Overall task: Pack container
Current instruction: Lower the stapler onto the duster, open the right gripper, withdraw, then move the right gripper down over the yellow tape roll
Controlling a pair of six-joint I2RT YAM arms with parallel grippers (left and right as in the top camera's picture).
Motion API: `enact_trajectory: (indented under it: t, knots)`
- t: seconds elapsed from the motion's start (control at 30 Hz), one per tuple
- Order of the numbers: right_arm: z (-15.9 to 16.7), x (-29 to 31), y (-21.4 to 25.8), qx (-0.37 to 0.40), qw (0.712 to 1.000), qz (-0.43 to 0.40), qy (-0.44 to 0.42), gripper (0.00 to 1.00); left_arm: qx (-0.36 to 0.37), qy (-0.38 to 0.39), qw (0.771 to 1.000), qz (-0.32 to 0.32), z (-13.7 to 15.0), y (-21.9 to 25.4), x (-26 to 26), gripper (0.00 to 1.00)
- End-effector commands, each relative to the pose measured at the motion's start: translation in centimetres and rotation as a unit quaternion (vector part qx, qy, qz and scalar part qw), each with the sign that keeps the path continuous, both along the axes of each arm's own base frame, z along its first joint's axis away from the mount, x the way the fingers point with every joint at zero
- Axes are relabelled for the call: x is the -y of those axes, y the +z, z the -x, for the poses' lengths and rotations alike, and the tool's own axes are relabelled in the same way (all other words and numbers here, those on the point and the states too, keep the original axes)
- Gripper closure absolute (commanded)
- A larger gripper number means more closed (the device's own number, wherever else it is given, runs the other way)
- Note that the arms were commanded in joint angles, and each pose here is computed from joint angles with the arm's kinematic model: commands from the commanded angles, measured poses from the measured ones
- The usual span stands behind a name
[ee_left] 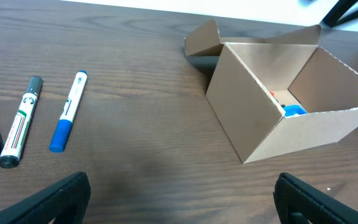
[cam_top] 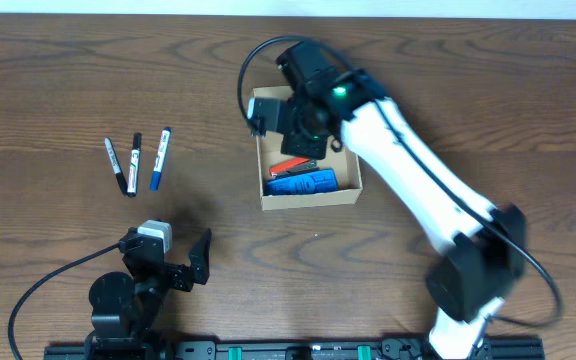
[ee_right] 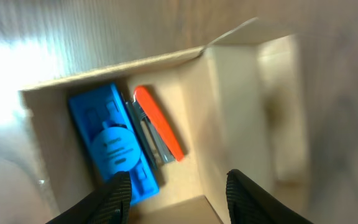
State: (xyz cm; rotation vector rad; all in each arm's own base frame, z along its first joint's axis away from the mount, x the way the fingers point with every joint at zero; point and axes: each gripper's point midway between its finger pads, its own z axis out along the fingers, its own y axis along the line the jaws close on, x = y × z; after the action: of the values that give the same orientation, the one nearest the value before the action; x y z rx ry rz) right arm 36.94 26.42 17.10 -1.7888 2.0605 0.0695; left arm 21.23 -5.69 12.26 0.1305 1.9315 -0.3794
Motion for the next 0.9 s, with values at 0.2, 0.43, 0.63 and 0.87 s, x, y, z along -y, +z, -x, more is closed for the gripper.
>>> enact_trajectory:
  t: [0.2, 0.43, 0.63, 0.87]
  knots:
    - [-0.3, 5.4, 8.4, 0.051, 0.987, -0.065, -0.139, 0.44, -0.009, 0.002, 1.0, 0.004, 0.0, -0.8, 0.0, 0.04]
    - [-1.6, 11.1, 9.8, 0.038, 0.952, -0.097, -0.287, 0.42, -0.009, 0.002, 1.0, 0.004, 0.0, -0.8, 0.0, 0.05]
    - [-1.3, 16.7, 8.3, -0.018, 0.898, -0.093, -0.43, 0.41, -0.009, 0.002, 1.0, 0.004, 0.0, -0.8, 0.0, 0.05]
    - [0.3, 21.5, 4.8, -0.084, 0.817, -0.079, -0.565, 0.41, -0.009, 0.002, 1.0, 0.004, 0.0, -0.8, 0.0, 0.05]
